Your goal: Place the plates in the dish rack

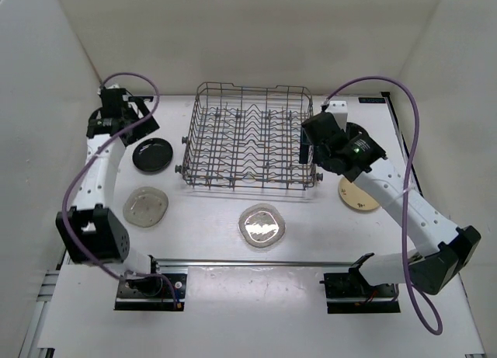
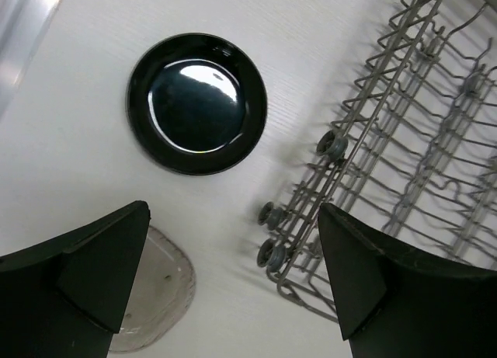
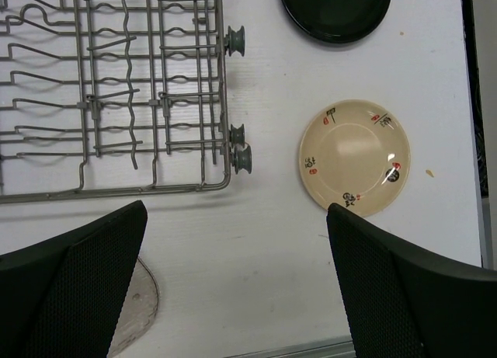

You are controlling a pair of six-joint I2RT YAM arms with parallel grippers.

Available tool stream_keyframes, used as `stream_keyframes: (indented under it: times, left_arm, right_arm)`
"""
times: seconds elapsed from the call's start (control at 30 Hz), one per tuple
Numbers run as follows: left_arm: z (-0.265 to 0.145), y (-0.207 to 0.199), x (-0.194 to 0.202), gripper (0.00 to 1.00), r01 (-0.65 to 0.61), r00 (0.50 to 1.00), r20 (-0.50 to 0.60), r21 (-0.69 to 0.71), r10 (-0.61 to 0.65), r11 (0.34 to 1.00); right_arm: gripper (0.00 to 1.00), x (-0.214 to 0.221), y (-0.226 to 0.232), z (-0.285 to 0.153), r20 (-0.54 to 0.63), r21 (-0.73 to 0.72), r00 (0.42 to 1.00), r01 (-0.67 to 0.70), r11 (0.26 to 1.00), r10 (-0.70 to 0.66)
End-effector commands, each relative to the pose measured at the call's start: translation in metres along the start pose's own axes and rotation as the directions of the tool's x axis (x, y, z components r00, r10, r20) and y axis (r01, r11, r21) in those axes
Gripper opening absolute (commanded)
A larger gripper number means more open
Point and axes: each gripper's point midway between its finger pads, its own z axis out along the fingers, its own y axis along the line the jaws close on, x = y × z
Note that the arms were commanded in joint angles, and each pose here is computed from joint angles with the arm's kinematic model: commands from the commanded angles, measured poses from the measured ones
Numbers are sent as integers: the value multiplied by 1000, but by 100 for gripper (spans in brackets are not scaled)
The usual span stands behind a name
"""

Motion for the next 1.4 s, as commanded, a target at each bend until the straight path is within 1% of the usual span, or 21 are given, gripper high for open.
stream_keyframes:
  times: [0.0,0.07,0.13,0.2,0.23,0.37,0.4,0.43,0.47,0.63,0.67,0.8,0.93,0.97,1.0,1.17,1.2,1.27,1.3,1.33,1.37]
  left_arm:
    - [12,1,-18,100,149,987,-74,130,-140,980]
    - [34,8,-23,100,226,969,-136,152,-206,962]
    - [53,20,-24,100,329,934,-208,177,-292,927]
    - [66,32,-26,100,390,909,-238,197,-342,899]
    - [76,31,-17,100,430,884,-297,211,-361,878]
    - [100,43,-4,100,457,861,-354,225,-364,861]
    - [104,49,1,100,469,851,-365,208,-376,858]
    - [104,48,3,100,458,857,-367,222,-362,861]
    - [109,54,17,100,469,842,-397,207,-364,859]
    - [127,58,57,100,467,822,-464,215,-330,858]
    - [129,62,71,100,478,804,-493,203,-332,855]
    - [133,71,90,100,475,797,-505,184,-332,861]
    - [136,81,98,100,484,788,-511,167,-344,859]
    - [139,87,102,95,493,781,-513,155,-357,856]
    - [138,90,101,93,502,778,-511,157,-365,850]
    - [147,92,103,93,516,771,-518,166,-371,840]
    - [148,95,99,91,520,775,-508,176,-375,836]
    - [152,94,106,85,529,766,-522,180,-375,829]
    - [153,93,103,83,529,772,-516,198,-371,825]
    - [154,90,107,83,547,759,-531,205,-377,812]
    - [158,89,110,81,548,762,-530,221,-373,807]
  right_arm:
    - [100,-11,-10,-7,61,-1,998,-33,999,33]
    - [100,-6,-14,-9,62,-2,998,-33,999,34]
    - [100,-3,-18,-9,59,6,997,-47,999,46]
    - [100,3,-22,-10,57,8,997,-45,999,44]
    - [100,7,-23,-8,49,12,998,-39,999,38]
    - [100,15,-32,-8,42,19,998,-57,998,57]
    - [100,13,-36,-9,47,24,996,-70,997,69]
    - [100,14,-34,-9,42,13,996,-79,997,78]
    - [100,16,-33,-9,43,2,996,-83,997,83]
    - [100,17,-36,-7,26,-3,994,-102,995,102]
    - [100,17,-36,-7,26,-3,994,-102,995,102]
    - [100,17,-34,-7,22,-11,995,-102,995,102]
    - [100,16,-31,-7,23,-24,994,-107,994,107]
    - [100,16,-31,-7,23,-24,994,-107,994,107]
    - [100,17,-30,-7,18,-34,994,-107,994,107]
    - [100,17,-28,-7,13,-42,993,-115,992,116]
    - [100,17,-28,-7,13,-42,993,-115,992,116]
    - [100,15,-26,-9,16,-54,993,-120,991,121]
    - [100,15,-26,-9,16,-54,993,-120,991,121]
    - [100,15,-26,-9,16,-54,993,-120,991,121]
    - [100,11,-26,-11,23,-59,992,-125,990,127]
